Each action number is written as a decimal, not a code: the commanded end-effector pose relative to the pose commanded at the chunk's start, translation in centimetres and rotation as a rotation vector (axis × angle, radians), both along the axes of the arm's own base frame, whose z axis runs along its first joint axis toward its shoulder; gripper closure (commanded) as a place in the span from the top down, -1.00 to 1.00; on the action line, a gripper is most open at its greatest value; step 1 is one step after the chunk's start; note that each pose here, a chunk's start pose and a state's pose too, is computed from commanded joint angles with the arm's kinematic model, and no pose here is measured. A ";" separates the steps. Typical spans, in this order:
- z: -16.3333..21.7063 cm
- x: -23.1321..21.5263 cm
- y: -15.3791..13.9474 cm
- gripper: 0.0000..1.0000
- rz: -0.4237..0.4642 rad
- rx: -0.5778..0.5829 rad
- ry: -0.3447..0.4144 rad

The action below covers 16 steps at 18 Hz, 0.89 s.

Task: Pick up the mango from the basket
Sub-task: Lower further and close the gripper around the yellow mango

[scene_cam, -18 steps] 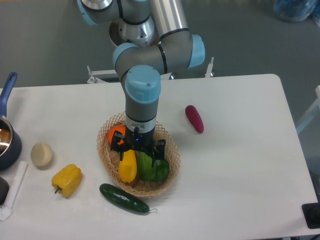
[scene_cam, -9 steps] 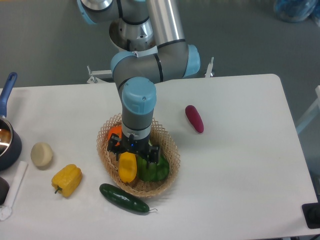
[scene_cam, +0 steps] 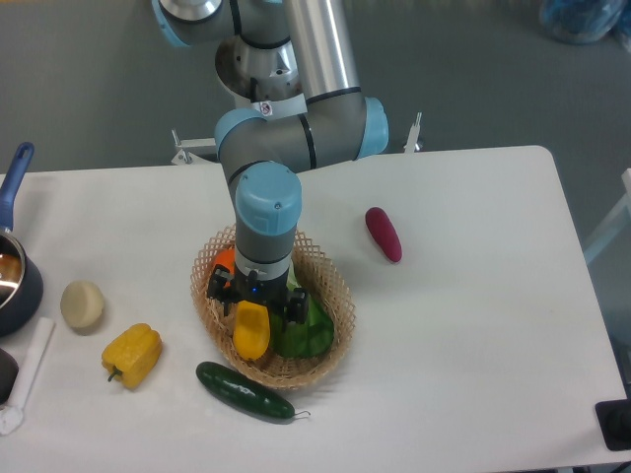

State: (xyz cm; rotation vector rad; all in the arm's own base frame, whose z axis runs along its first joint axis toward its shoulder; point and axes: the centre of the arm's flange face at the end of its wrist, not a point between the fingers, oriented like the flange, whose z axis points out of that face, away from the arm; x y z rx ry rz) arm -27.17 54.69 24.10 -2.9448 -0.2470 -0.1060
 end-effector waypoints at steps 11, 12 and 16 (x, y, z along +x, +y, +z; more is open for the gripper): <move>-2.2 0.4 0.5 1.00 -0.013 -0.045 -0.002; -2.4 0.4 0.5 1.00 -0.013 -0.047 -0.004; -3.1 0.5 0.6 1.00 -0.014 -0.057 -0.010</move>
